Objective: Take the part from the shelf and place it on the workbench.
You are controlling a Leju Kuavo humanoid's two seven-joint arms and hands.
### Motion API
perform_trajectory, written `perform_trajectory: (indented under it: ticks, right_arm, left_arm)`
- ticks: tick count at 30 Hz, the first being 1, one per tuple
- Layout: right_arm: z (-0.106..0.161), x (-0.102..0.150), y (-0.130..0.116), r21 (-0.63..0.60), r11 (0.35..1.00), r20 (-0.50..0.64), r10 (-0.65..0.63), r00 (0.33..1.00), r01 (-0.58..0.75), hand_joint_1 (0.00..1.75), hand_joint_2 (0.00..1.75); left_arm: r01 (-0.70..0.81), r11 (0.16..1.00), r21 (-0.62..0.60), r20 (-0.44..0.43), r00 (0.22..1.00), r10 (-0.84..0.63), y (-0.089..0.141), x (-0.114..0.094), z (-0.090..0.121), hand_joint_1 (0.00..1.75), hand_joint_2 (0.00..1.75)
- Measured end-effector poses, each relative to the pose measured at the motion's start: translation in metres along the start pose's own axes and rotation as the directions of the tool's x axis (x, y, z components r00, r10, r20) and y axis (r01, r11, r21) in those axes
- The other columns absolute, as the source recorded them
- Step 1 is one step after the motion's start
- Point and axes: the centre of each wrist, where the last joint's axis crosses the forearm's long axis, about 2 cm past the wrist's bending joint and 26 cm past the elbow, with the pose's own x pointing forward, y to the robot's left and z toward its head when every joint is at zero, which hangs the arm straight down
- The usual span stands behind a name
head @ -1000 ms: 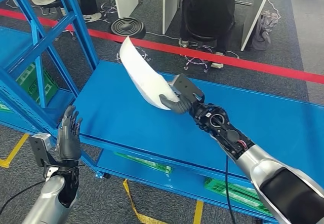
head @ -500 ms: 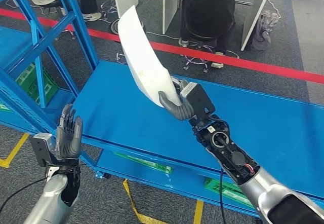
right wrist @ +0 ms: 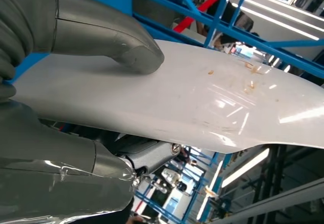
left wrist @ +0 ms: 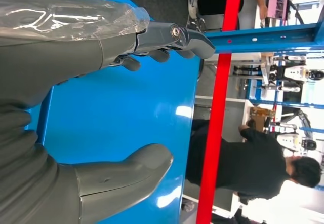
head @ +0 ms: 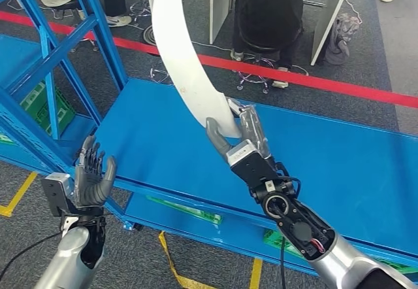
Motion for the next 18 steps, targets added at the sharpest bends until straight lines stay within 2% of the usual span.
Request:
perform_trajectory:
  ticks: [6,18]
  right_arm:
    - [0.0017,0.0005,0.0027,-0.006,0.998,-0.047,-0.064,0.997,0.064,1.75,1.75]
    - [0.0062,0.002,0.0044,-0.025,0.994,-0.106,-0.113,0.988,0.111,1.75,1.75]
  left_arm:
    - [0.015,1.0,-0.016,0.014,1.0,-0.015,-0.0013,0.0017,0.0007,0.0,1.75]
    - [0.012,1.0,-0.019,0.039,0.999,-0.011,-0.0049,0.0064,-0.0001,0.0,1.75]
